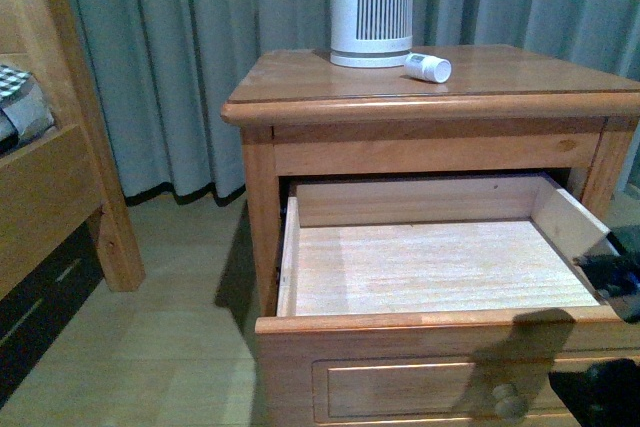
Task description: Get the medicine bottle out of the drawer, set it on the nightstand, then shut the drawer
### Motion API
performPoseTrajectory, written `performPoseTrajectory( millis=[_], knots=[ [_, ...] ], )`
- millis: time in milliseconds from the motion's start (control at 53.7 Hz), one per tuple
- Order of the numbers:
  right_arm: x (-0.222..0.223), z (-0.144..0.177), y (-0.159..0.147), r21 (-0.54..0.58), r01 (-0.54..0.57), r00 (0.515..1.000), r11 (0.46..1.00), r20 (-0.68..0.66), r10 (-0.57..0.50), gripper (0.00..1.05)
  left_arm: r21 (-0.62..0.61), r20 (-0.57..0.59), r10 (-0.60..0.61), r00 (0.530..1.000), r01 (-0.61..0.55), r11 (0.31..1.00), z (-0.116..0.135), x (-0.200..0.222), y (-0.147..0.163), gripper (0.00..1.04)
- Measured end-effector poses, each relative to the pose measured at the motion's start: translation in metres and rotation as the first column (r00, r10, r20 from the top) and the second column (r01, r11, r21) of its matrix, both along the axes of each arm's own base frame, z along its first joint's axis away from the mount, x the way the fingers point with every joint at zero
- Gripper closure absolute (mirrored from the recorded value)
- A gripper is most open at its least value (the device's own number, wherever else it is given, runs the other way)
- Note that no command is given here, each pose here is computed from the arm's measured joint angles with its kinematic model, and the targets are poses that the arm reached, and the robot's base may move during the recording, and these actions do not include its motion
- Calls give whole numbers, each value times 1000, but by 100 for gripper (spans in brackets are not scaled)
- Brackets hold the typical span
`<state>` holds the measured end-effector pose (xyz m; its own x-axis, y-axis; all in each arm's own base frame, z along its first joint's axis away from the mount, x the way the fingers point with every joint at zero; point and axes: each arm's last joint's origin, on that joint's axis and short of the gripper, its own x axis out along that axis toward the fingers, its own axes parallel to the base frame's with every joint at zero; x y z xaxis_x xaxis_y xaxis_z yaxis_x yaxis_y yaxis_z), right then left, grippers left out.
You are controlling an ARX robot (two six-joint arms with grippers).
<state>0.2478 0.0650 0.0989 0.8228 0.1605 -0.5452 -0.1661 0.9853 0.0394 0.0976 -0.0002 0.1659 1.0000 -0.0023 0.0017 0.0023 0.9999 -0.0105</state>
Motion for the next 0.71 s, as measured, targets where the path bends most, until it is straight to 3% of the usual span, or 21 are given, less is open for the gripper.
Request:
performPoseTrajectory(
  millis=[298, 708],
  knots=[
    [83, -19, -4, -110, 7, 1000, 994, 29, -4, 102, 0, 0, 0, 1000, 0, 1000, 0, 0, 0, 7],
    [172, -11, -10, -218, 18, 992, 976, 124, 9, 102, 0, 0, 0, 1000, 0, 1000, 0, 0, 0, 7]
  ],
)
